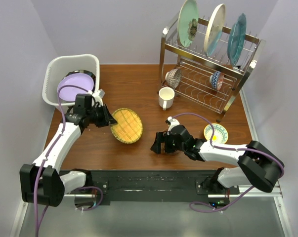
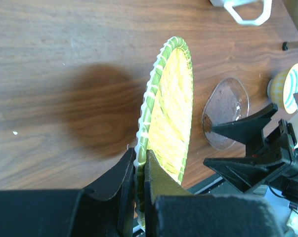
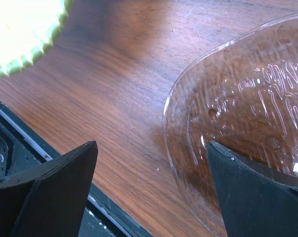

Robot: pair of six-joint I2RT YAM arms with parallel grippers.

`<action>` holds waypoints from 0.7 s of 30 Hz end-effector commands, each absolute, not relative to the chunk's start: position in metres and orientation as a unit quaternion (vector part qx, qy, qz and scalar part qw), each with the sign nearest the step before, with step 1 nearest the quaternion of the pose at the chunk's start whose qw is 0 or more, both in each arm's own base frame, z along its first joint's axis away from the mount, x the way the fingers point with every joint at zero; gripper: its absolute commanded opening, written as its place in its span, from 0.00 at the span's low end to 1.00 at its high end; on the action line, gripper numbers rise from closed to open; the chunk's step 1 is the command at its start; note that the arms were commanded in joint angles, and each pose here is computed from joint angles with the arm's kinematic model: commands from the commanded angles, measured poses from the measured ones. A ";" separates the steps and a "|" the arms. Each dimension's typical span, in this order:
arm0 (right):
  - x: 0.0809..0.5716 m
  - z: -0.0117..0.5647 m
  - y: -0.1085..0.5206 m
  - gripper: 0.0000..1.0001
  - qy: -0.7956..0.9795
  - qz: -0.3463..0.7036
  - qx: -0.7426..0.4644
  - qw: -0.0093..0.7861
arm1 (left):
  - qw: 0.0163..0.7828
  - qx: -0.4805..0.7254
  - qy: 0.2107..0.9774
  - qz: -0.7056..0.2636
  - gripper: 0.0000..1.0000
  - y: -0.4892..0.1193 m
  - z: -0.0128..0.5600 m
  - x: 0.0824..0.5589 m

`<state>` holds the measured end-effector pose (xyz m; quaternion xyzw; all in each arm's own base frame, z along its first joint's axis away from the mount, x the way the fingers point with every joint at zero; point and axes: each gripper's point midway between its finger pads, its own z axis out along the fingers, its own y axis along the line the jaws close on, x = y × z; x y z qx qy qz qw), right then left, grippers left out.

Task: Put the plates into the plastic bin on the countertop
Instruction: Pick up the plate at the center of the board, then place the plate in the plastic bin.

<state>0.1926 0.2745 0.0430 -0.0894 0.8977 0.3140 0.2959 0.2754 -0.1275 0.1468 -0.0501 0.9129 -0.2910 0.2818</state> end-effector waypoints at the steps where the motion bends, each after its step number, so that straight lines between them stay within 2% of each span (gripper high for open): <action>1: 0.194 0.047 0.276 0.95 0.893 0.315 -0.097 0.306 | 0.324 -0.031 0.895 -0.304 0.00 -0.127 0.179 0.296; 21: 0.195 0.042 0.278 0.95 0.896 0.310 -0.100 0.300 | 0.345 -0.048 0.879 -0.325 0.00 -0.107 0.205 0.350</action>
